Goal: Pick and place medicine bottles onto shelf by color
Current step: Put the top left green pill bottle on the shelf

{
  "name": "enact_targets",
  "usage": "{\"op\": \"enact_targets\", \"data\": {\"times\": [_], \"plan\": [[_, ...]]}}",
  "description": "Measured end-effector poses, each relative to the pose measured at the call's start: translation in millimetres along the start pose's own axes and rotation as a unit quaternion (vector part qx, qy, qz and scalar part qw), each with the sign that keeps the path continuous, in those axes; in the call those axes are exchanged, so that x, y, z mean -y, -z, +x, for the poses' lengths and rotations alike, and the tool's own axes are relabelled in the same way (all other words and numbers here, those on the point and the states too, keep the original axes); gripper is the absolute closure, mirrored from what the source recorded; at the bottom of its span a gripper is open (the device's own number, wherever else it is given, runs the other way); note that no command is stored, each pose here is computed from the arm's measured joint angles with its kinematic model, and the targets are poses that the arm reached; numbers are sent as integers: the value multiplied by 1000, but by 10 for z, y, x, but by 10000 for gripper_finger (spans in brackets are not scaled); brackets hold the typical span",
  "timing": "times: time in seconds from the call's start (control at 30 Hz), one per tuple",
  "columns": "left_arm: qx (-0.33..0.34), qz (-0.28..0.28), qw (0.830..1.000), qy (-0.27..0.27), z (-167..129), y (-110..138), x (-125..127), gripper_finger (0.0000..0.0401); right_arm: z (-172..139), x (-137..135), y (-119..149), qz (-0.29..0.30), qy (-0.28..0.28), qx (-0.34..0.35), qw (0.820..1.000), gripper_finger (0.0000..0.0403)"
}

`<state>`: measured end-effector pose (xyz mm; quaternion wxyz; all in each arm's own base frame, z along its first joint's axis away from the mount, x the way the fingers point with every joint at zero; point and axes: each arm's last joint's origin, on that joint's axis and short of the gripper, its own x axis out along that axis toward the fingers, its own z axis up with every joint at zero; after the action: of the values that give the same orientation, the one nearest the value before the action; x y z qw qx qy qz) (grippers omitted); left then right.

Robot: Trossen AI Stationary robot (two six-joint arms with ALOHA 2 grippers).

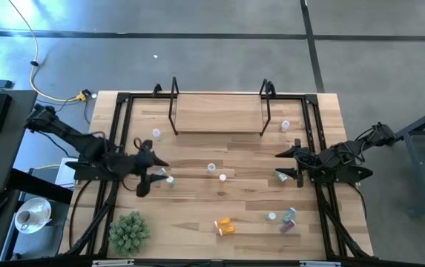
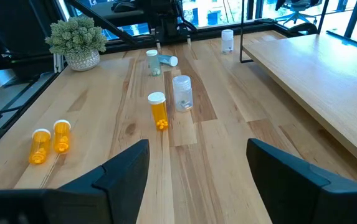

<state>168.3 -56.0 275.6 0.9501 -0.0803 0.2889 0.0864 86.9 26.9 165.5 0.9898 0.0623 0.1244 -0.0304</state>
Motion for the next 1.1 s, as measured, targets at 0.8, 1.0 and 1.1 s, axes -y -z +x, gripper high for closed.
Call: {"op": "enact_targets", "data": {"times": [0.8, 1.0, 1.1], "plan": [[-102, -215, 965, -113, 612, 306, 202, 204, 0, 0, 0, 0, 0, 0, 1000, 143], [-115, -229, 955, -148, 671, 378, 192, 204, 0, 0, 1, 0, 0, -1, 1000, 143], [-124, -232, 950, -169, 701, 423, 182, 204, 0, 1, 4, -1, 0, -2, 1000, 143]]}}
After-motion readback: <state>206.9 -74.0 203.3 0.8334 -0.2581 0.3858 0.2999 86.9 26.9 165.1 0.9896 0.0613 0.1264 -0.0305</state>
